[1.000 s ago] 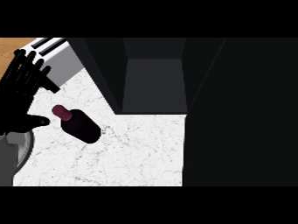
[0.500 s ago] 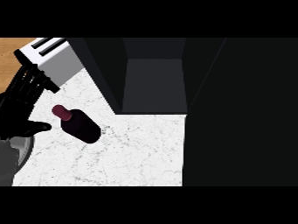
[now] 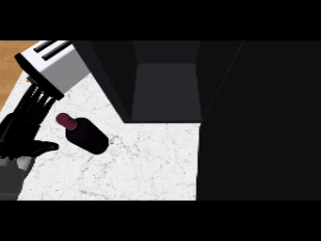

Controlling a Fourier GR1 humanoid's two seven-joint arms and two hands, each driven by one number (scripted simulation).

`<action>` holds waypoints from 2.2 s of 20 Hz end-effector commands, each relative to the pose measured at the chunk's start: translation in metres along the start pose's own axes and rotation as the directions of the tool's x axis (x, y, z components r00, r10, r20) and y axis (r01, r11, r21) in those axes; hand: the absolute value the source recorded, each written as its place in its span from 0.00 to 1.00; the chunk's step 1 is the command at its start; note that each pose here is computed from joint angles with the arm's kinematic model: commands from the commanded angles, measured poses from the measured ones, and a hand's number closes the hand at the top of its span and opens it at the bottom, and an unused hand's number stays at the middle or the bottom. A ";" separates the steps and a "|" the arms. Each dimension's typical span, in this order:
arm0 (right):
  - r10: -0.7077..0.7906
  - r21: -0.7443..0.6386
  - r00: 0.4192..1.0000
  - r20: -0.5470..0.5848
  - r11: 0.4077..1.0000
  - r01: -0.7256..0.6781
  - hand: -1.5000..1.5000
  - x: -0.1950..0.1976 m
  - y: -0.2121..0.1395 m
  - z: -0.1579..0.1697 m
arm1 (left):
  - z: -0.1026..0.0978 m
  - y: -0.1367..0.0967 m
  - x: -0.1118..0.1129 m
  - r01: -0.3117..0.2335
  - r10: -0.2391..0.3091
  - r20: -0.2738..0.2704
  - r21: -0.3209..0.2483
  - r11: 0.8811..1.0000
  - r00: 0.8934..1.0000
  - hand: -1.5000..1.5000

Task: Pick up the wine, place it into the cabinet and close the cabinet

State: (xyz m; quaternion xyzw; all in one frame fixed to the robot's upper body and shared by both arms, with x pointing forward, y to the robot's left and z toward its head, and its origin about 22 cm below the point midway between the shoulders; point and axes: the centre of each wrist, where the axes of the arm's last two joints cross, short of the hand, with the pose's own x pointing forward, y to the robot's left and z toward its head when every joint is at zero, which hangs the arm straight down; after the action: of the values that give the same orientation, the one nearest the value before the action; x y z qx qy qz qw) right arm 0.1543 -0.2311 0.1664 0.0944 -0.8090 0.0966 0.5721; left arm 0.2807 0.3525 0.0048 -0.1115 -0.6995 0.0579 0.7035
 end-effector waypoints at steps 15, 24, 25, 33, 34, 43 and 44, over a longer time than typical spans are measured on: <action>0.003 0.012 1.000 0.011 1.000 -0.003 0.00 0.009 0.005 -0.003 | -0.004 0.028 -0.064 -0.016 0.014 -0.072 -0.023 1.000 0.997 0.00; -0.014 0.002 1.000 0.006 1.000 0.014 0.00 -0.005 0.004 0.005 | 0.011 0.033 -0.108 -0.046 0.043 -0.112 -0.028 0.999 0.993 0.00; 0.000 0.014 1.000 0.016 1.000 0.000 0.00 0.011 0.003 0.009 | -0.016 0.016 -0.091 -0.024 0.017 -0.111 -0.062 0.998 0.994 0.00; 0.012 0.015 1.000 0.008 1.000 -0.012 0.00 0.009 -0.004 0.019 | -0.001 0.003 -0.132 -0.037 0.031 -0.120 -0.044 0.998 0.992 0.00; 0.014 0.025 1.000 0.009 1.000 -0.015 0.00 0.004 0.007 0.005 | -0.007 -0.003 -0.134 -0.029 0.026 -0.138 -0.024 0.999 0.990 0.00; 0.013 -0.005 1.000 0.021 1.000 -0.013 0.00 -0.009 -0.002 0.005 | 0.011 0.010 -0.143 -0.149 0.144 -0.131 -0.030 0.988 0.981 0.00; 0.028 0.005 1.000 0.010 1.000 -0.028 0.00 -0.004 0.003 -0.001 | -0.009 0.005 -0.131 -0.171 0.167 -0.114 -0.031 0.985 0.979 0.00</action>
State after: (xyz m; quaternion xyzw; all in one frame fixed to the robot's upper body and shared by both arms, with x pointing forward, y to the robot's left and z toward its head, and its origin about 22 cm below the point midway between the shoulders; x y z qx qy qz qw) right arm 0.1553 -0.2316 0.1624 0.0878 -0.8132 0.1017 0.5662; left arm 0.2787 0.3291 -0.1285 -0.1506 -0.6436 0.0791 0.7462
